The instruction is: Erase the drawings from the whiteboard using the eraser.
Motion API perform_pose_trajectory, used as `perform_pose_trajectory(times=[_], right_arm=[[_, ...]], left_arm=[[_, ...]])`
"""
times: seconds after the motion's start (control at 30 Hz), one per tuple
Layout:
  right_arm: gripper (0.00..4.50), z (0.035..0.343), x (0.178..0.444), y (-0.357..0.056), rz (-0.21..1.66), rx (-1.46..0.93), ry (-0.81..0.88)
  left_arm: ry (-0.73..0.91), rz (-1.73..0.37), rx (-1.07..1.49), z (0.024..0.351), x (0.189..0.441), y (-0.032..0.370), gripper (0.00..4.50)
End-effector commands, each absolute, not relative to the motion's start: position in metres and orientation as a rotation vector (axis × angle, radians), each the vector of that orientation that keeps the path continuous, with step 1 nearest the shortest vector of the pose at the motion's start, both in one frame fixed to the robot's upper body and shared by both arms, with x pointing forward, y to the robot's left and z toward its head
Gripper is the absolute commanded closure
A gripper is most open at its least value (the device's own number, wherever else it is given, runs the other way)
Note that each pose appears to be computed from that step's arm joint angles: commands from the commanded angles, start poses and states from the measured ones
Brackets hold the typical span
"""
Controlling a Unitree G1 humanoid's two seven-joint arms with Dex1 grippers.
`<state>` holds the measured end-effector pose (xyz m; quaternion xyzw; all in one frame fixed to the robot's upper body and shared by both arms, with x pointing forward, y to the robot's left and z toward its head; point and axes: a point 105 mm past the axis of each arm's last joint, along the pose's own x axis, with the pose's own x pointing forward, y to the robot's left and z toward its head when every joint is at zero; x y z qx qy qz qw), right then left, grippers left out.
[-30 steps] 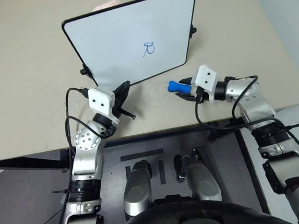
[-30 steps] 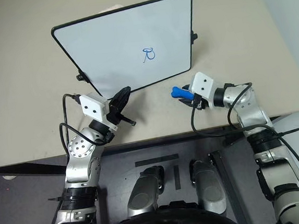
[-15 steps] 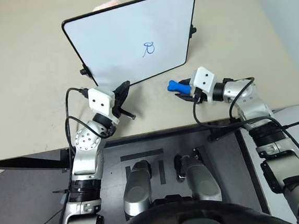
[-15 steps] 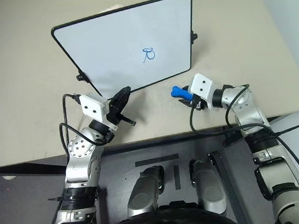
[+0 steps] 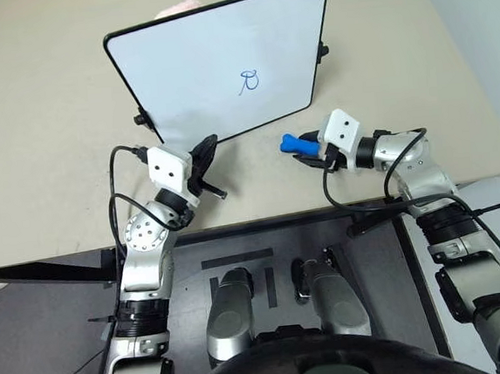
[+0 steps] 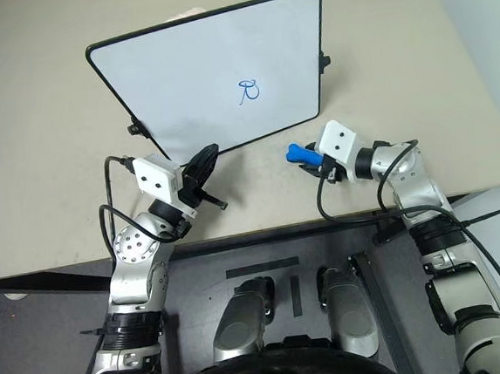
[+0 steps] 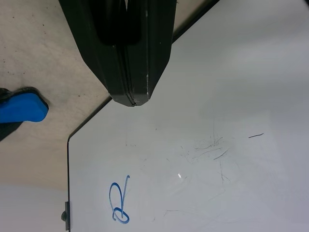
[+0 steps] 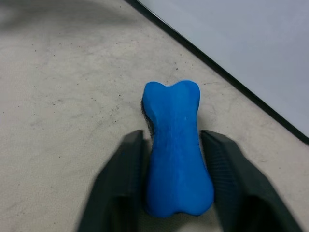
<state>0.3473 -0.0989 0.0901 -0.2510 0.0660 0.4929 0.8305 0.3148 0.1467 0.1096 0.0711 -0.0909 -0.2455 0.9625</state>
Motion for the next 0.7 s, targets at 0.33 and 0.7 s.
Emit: perform_pose_trajectory(times=[0.33,0.7], right_arm=[[4.15,0.133,0.353,-0.091,1.007,-0.606,-0.062],[4.15,0.200,0.374,-0.045,0.851,-0.922,-0.552]], left_arm=[[-0.220,-0.508,0.155,0.117,0.314,0.143,4.50],[-0.222,-0.513,0.157,0.118,0.316,0.142,4.50]])
